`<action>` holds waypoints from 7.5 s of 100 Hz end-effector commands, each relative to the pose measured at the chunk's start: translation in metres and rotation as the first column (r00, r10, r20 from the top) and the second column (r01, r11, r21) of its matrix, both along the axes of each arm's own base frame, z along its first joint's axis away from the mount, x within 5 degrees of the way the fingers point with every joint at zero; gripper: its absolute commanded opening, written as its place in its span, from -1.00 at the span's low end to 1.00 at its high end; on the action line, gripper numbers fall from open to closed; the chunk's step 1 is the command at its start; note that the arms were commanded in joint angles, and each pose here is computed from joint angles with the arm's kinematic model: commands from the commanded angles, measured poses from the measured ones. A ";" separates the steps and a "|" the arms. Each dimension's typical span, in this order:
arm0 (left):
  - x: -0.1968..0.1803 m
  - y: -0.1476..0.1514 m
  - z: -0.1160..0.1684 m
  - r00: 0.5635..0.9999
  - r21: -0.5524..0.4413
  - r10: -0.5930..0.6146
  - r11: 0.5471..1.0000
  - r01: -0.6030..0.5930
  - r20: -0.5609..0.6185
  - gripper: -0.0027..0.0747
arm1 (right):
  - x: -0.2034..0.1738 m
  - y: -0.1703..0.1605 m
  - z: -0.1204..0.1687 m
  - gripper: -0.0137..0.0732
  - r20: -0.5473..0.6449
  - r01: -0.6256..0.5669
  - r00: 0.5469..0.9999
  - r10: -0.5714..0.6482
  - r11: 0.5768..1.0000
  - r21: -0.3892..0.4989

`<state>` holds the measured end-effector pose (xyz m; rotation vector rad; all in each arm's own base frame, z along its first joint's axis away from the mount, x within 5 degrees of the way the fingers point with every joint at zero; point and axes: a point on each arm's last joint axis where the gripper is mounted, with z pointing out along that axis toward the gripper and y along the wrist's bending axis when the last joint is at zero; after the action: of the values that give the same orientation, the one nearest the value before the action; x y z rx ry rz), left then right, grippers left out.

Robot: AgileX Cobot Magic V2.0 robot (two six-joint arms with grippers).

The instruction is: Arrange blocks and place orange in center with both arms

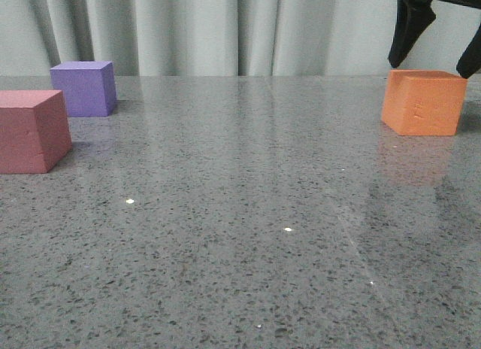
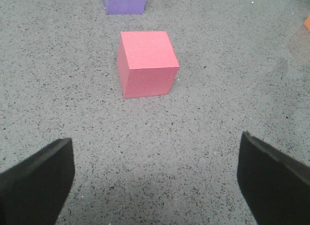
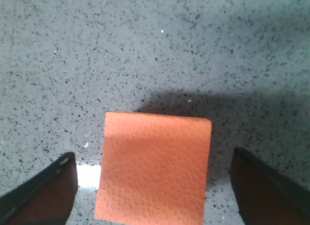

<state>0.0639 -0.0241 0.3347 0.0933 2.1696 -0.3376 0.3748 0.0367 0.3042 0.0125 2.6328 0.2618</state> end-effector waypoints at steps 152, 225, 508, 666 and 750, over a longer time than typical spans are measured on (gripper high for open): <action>0.004 -0.002 0.014 0.998 -0.039 0.005 0.999 -0.002 0.070 0.72 | -0.021 0.113 0.100 -0.12 0.165 -0.067 0.984 0.061 0.997 0.029; 0.003 -0.002 0.015 0.998 -0.043 0.004 0.999 -0.001 0.070 0.72 | -0.012 0.195 0.038 -0.12 0.053 -0.069 0.996 0.065 0.994 0.081; 0.003 -0.002 0.013 0.999 -0.041 -0.001 0.999 0.003 0.052 0.72 | -0.137 0.016 0.131 0.82 0.372 0.012 0.926 0.067 0.979 -0.206; 0.059 -0.035 0.104 0.962 -0.229 -0.221 0.940 0.254 0.159 0.46 | -0.262 -0.029 0.043 0.82 0.310 0.106 0.949 -0.062 0.986 -0.127; 0.175 -0.213 0.096 0.983 0.087 -0.169 0.983 0.162 0.070 0.46 | -0.262 -0.029 0.042 0.82 0.298 0.105 0.953 -0.062 0.986 -0.129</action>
<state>0.2358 -0.2266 0.4045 0.4084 2.2313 -0.3134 0.1107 0.0078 0.3367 0.0468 2.4095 0.0420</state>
